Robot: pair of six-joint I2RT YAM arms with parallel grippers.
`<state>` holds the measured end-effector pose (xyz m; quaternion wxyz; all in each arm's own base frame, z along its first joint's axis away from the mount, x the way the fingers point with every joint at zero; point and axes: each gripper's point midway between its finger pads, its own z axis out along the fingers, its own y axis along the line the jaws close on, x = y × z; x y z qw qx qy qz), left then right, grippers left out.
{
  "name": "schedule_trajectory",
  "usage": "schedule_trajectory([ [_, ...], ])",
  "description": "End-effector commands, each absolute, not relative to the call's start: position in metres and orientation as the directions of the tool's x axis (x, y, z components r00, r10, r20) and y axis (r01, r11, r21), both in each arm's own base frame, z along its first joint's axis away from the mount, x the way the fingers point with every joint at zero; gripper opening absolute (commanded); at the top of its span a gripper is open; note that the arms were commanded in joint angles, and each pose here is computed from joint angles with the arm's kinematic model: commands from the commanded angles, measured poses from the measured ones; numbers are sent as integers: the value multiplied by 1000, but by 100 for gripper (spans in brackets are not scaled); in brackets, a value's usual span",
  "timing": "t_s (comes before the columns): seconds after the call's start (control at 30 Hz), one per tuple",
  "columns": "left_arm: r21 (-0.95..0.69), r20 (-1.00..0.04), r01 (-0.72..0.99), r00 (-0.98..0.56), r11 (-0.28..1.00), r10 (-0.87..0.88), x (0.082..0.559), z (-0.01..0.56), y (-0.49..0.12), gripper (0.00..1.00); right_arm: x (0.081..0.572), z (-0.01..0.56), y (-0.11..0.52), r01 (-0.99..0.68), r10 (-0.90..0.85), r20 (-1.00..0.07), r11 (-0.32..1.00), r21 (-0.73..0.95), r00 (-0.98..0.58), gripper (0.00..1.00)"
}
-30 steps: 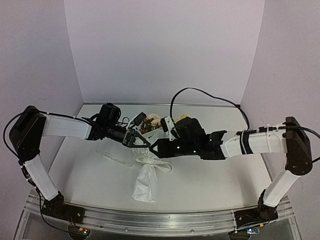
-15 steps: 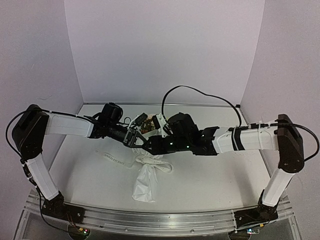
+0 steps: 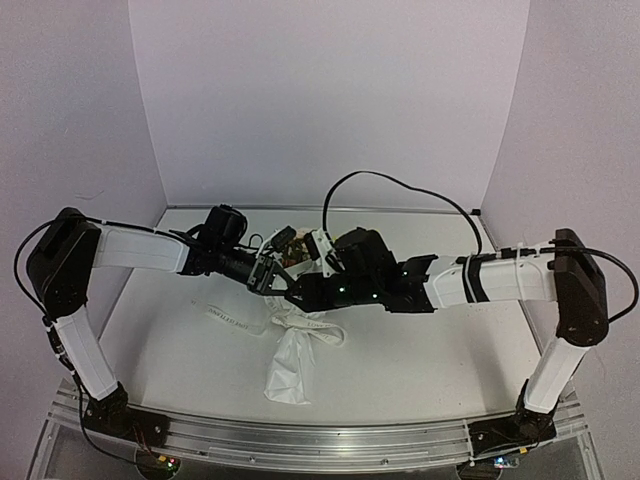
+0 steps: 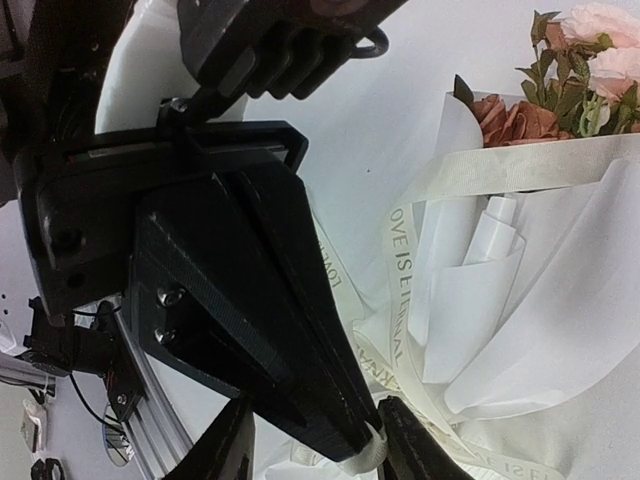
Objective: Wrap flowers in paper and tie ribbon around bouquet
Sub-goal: Cross the half-tied ribbon over the folded bouquet.
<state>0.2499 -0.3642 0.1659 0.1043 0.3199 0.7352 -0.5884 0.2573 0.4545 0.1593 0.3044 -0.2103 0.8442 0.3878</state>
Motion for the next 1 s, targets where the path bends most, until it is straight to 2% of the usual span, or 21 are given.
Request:
schedule_trajectory([
  [0.0, -770, -579, 633, -746, 79, 328, 261, 183, -368, 0, 248, 157, 452, -605, -135, -686, 612, 509, -715, 44],
  [0.07, -770, -579, 633, -746, 82, 329, 261, 183, -369, 0, 249, 157, 452, -601, -131, -687, 617, 508, -715, 43],
  [0.3, -770, -574, 631, -749, 93, 331, 262, 180, -368, 0, 256, 157, 452, -579, -104, -691, 643, 502, -715, 28],
  [0.37, -767, -576, 635, -748, 99, 330, 263, 179, -368, 0, 257, 158, 452, -573, -100, -690, 648, 502, -717, 21],
  [0.43, -773, -555, 619, -764, 135, 327, 264, 175, -367, 1, 258, 155, 452, -562, -96, -685, 659, 500, -722, 8],
  [0.5, -764, -557, 619, -774, 179, 300, 269, 176, -365, 10, 259, 153, 450, -545, -87, -680, 676, 497, -728, 1],
  [0.63, -714, -603, 632, -774, 302, 192, 288, 189, -355, 35, 262, 146, 443, -483, -45, -660, 719, 500, -750, 0],
  [0.67, -700, -615, 628, -772, 341, 160, 294, 192, -350, 38, 263, 143, 441, -461, -28, -653, 730, 504, -757, 0],
  [0.73, -665, -644, 617, -759, 421, 94, 307, 201, -336, 42, 264, 139, 438, -431, -8, -639, 745, 509, -769, 0],
  [0.83, -597, -677, 570, -735, 565, 26, 326, 198, -312, 42, 266, 134, 435, -388, 24, -621, 762, 519, -784, 0],
  [0.97, -524, -663, 529, -745, 668, 70, 331, 172, -296, 44, 270, 132, 433, -347, 57, -610, 778, 523, -790, 0],
])
